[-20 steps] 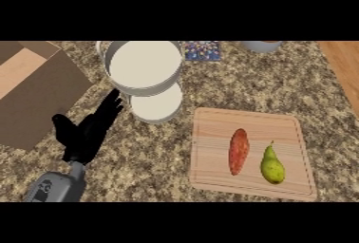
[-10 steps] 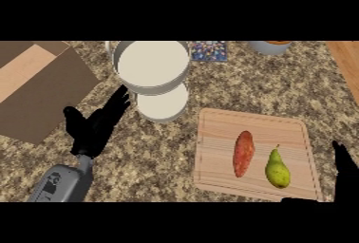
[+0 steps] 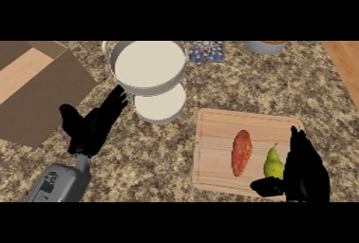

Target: Pick the pear from the cutting board and place it in the tiered basket

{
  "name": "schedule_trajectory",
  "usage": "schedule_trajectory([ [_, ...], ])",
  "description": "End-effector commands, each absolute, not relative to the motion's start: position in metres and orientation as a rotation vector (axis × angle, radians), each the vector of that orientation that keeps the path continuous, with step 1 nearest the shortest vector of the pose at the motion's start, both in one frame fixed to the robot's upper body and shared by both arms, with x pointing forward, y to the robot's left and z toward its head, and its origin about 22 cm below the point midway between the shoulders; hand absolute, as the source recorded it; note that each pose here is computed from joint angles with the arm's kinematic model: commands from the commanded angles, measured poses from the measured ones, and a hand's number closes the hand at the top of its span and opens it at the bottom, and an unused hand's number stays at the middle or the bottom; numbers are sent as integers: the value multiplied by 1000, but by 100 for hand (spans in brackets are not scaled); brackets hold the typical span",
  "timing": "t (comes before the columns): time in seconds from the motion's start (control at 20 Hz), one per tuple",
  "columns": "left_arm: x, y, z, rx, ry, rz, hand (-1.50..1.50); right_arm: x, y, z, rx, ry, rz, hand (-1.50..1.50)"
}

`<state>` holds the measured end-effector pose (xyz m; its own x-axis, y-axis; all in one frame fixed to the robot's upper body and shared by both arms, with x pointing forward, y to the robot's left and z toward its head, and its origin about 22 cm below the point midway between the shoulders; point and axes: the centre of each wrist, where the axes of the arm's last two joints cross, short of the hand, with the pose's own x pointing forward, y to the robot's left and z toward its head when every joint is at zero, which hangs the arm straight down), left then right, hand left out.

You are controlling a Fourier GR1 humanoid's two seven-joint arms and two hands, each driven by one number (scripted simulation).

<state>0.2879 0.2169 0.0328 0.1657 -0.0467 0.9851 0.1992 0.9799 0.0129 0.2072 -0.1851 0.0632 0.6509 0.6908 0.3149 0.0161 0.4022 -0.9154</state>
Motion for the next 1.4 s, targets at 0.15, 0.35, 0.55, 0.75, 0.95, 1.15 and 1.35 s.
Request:
schedule_trajectory([
  [0.15, 297, 212, 43, -117, -1397, -165, 0, 224, -135, 44, -1073, -497, 496, -150],
  [0.35, 278, 223, 28, -121, -1392, -150, 0, 222, -142, 47, -1127, -473, 467, -150],
  [0.55, 287, 222, 21, -93, -1386, -145, 0, 221, -153, 42, -1156, -460, 457, -150],
  [0.75, 294, 224, 31, -119, -1392, -134, 0, 211, -146, 25, -1182, -461, 463, -150],
  [0.95, 276, 234, 31, -120, -1379, -149, 0, 207, -145, 27, -1191, -443, 440, -150],
  [1.15, 282, 227, 17, -112, -1390, -132, 0, 224, -164, 22, -1186, -491, 418, -150],
  [1.35, 263, 216, 20, -105, -1383, -139, 0, 221, -188, 10, -1169, -486, 407, -150],
])
